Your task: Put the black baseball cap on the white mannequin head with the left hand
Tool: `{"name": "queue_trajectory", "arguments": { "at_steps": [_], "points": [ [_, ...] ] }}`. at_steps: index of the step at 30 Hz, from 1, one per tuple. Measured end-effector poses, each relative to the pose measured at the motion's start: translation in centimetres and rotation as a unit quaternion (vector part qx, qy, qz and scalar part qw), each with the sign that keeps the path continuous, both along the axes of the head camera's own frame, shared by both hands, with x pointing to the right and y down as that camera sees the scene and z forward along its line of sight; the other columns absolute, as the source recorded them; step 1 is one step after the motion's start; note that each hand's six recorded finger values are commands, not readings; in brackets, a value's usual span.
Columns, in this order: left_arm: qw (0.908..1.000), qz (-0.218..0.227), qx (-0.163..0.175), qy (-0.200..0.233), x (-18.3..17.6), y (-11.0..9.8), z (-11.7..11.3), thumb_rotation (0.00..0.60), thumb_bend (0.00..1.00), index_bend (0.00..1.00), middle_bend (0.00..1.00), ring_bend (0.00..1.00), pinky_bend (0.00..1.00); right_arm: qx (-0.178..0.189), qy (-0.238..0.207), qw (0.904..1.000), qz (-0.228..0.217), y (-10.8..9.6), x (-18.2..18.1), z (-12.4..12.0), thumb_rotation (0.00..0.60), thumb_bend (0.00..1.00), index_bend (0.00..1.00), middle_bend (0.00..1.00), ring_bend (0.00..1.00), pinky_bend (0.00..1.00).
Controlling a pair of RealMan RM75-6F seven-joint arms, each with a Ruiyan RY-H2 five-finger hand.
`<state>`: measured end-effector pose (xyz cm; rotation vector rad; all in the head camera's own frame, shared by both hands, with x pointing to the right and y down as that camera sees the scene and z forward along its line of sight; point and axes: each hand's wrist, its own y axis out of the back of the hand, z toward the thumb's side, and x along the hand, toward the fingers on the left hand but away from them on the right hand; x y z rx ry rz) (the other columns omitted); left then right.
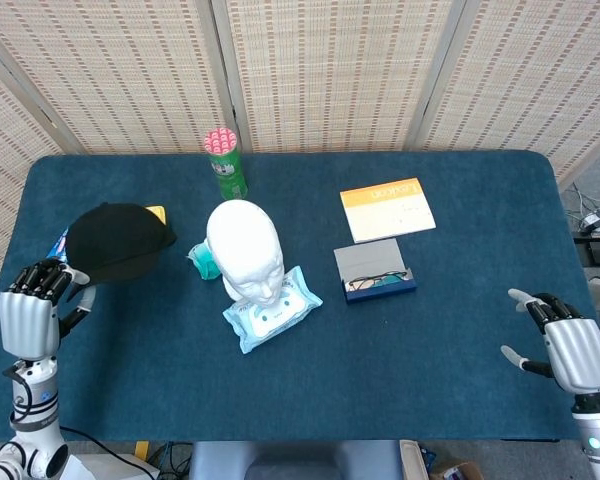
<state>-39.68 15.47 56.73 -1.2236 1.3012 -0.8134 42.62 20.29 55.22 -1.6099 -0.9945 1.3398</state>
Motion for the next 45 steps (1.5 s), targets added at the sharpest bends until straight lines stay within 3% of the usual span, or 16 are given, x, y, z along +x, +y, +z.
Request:
{"name": "queue_trajectory", "arguments": {
  "at_steps": [7, 22, 35, 45],
  "points": [
    [0.9997, 0.005, 0.024, 0.005, 1.4, -1.8, -2.1, 0.6, 0.44, 0.72, 0.63, 0.42, 0.53, 0.0, -0.002, 1.0, 0.0, 0.0, 0.1, -0.1, 0.6, 0.0, 0.24, 0.4, 0.26, 0.4],
    [0.9989, 0.007, 0.044, 0.014, 5.7, -5.8, -3.9, 0.6, 0.44, 0.72, 0.63, 0.43, 0.56, -0.001, -0.004, 1.0, 0.0, 0.0, 0.1, -0.1, 0.6, 0.0, 0.24, 0.4, 0.26, 0.4],
    [0.9988, 0.006, 0.043, 0.023, 9.1, -7.1, -3.8, 0.6, 0.45, 0.73, 0.64, 0.43, 0.57, -0.004, 0.0, 1.0, -0.005, 0.1, -0.1, 0.0, 0.6, 0.0, 0.24, 0.4, 0.26, 0.4],
    [0.998, 0.037, 0.041, 0.032, 13.1, -7.8, -4.0, 0.6, 0.45, 0.73, 0.64, 0.43, 0.57, -0.005, -0.001, 1.0, -0.006, 0.1, -0.1, 0.0, 0.6, 0.0, 0.24, 0.4, 0.26, 0.4]
  ]
}}
